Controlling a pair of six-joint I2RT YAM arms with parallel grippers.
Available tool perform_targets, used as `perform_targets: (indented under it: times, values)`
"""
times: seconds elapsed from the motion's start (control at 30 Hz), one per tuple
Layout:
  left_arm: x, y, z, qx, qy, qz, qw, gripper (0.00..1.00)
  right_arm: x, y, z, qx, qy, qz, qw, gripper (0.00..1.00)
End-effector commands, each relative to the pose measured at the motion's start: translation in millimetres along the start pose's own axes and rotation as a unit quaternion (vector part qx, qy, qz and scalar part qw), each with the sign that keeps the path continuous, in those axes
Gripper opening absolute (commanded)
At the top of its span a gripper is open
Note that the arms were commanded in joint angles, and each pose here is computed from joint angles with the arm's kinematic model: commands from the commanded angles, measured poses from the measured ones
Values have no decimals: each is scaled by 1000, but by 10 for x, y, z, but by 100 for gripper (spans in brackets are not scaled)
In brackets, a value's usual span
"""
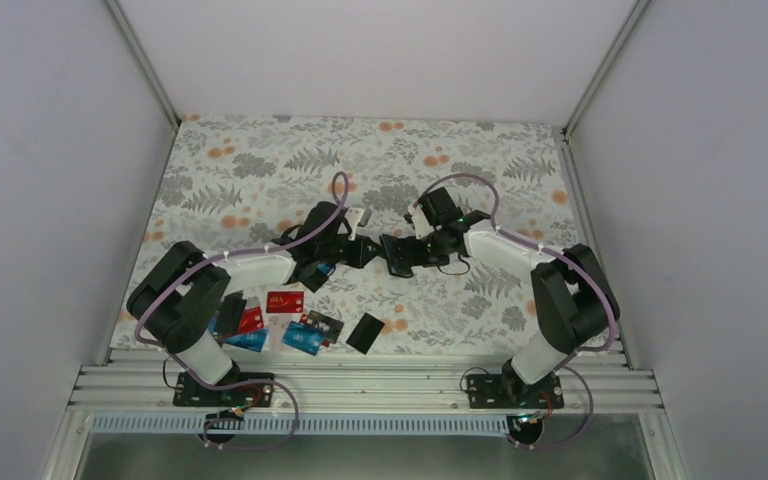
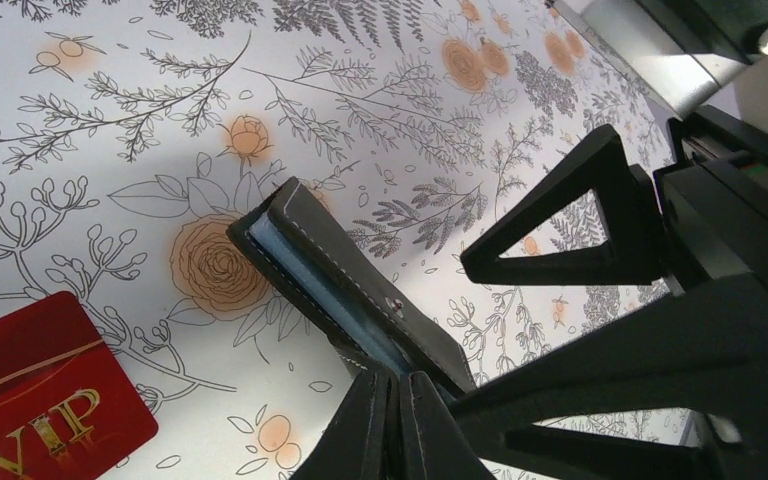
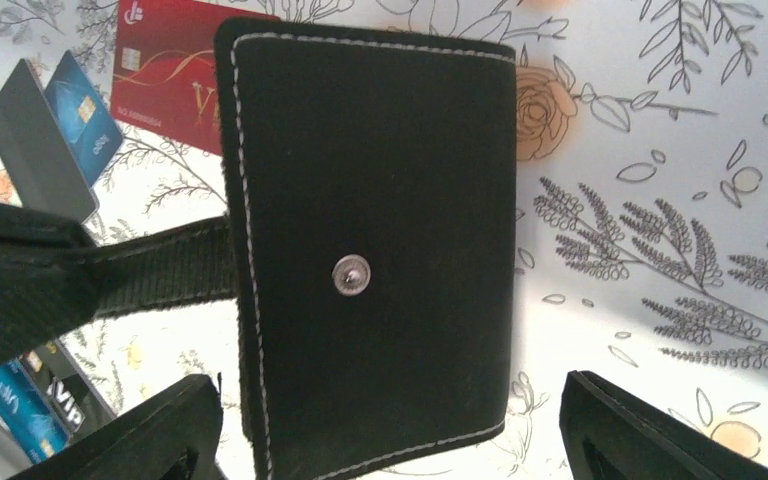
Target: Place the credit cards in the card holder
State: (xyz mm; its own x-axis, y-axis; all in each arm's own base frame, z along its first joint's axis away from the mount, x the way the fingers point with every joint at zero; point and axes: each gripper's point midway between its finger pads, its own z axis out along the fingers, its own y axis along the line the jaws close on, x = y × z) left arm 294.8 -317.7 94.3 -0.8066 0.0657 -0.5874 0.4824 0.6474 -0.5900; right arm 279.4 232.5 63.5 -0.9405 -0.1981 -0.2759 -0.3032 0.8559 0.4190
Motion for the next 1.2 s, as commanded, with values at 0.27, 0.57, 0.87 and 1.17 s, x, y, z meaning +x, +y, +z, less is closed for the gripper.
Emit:
perform_targets:
  times: [0.27,0.57,0.87,1.17]
  values:
    - [-63,-112,-44,4,-11,22,1000,2,-79,-178,125,64,1,5,998,65]
    - [-26,-69,-56,-6,-7,23,1000,2,-199,-209,-105,93,-41,8,995,49]
    - [20,-44,-83,-13,-3,23,1000,2,-251,-205,-42,83,-34,7,996,51]
    - [65,7,-57,-20,2,20,1000,2,-370,6,-190,-3,-47,7,999,61]
